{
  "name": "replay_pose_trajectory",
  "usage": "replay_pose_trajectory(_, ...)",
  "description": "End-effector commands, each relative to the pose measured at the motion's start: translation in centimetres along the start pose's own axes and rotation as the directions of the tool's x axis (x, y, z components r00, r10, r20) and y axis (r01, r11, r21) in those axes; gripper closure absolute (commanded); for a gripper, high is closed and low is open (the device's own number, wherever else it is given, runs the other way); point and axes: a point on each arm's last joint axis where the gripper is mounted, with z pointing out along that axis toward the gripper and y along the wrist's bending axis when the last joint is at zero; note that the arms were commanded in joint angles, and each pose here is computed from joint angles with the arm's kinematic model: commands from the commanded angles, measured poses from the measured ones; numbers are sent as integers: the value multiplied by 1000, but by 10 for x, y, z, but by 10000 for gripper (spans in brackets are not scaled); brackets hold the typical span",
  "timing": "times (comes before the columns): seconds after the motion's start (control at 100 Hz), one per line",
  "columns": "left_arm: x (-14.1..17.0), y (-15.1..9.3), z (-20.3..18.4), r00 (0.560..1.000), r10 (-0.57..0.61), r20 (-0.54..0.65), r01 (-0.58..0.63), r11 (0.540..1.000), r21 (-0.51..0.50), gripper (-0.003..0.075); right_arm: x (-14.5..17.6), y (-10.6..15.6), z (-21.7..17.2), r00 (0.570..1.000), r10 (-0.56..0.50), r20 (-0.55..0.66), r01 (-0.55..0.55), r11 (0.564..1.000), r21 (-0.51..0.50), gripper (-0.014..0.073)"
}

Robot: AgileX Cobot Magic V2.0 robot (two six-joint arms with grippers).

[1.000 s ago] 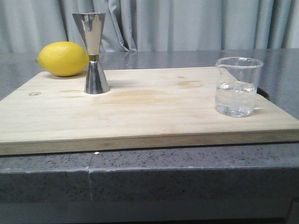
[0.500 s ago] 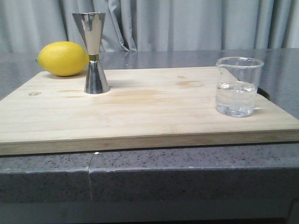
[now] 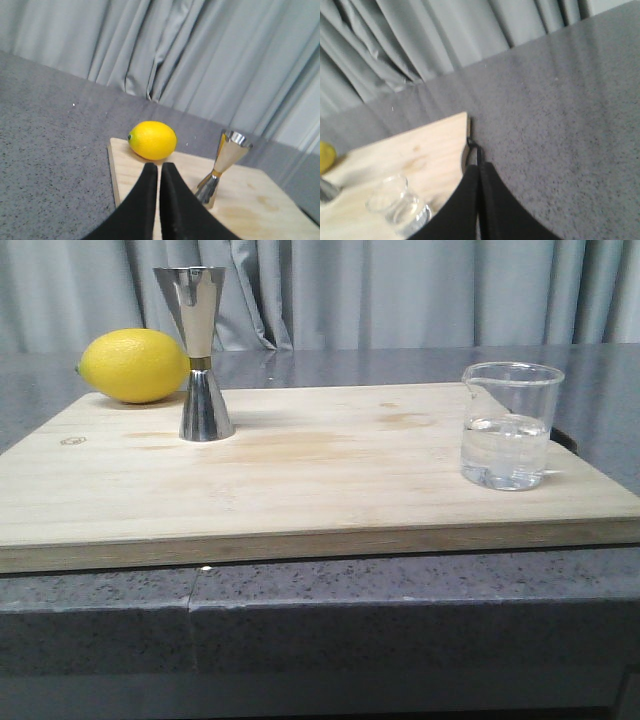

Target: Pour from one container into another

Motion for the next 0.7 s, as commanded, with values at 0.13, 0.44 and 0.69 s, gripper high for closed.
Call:
replay_pose_trajectory(0.13,-41,-16,31,934,323,-156,-321,946,38,740,-32,5,29,962,-203,-181,201,979,-28,657)
replay_pose_trajectory(0.44,-32,-14,69,883,419,-211,-398,907,139,739,-31,1,53,921,-307,-241,298,952,-74,657)
replay_pose_trajectory(0.69,-14,-4,104,904,266,-336,-235,963,129,739,-32,4,56,928,-301,-219,284,953,-106,636)
